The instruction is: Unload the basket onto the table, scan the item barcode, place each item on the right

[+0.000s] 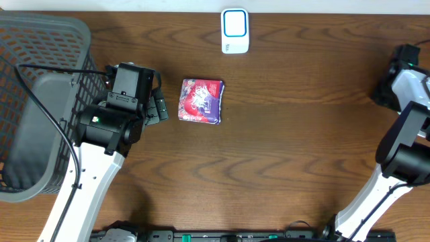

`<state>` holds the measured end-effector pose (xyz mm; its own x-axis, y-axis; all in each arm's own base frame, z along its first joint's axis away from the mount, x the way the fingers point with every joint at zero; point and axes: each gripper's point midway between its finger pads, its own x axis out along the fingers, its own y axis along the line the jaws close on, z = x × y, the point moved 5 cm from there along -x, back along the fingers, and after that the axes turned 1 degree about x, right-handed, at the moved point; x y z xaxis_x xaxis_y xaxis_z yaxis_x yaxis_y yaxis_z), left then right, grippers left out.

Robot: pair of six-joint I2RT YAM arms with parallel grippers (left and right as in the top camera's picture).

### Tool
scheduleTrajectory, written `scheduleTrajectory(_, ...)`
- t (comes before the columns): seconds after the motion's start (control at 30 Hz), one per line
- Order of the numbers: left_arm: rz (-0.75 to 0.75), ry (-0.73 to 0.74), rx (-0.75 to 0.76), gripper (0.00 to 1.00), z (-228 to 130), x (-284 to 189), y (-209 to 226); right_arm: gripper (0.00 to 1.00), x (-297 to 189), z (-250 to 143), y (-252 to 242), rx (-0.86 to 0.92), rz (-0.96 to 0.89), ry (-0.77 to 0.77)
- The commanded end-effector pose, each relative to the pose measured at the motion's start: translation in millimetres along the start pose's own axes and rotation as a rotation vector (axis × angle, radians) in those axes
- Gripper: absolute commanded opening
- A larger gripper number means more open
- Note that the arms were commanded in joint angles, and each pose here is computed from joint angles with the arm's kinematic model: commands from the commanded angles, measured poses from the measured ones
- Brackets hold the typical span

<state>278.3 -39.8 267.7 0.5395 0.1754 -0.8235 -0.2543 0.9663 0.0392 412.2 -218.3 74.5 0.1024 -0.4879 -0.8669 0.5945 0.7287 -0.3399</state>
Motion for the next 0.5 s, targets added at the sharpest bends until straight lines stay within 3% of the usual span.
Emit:
scheduleTrajectory(0.0,0.017,0.003,-0.006,0.98,-0.3,1.8,2.5,0.33,-31.0,7.5,27.2,-0.068,0.141,-0.056)
scheduleTrajectory(0.27,0.017,0.003,-0.006,0.98,-0.3,1.8,2.5,0.24,-13.5,-2.1,11.0,-0.032,0.110,-0.003)
scheduleTrajectory(0.47,0.017,0.003,-0.006,0.98,-0.3,1.8,2.5,0.23,5.7,-10.8,-15.9,0.074,0.085,0.040)
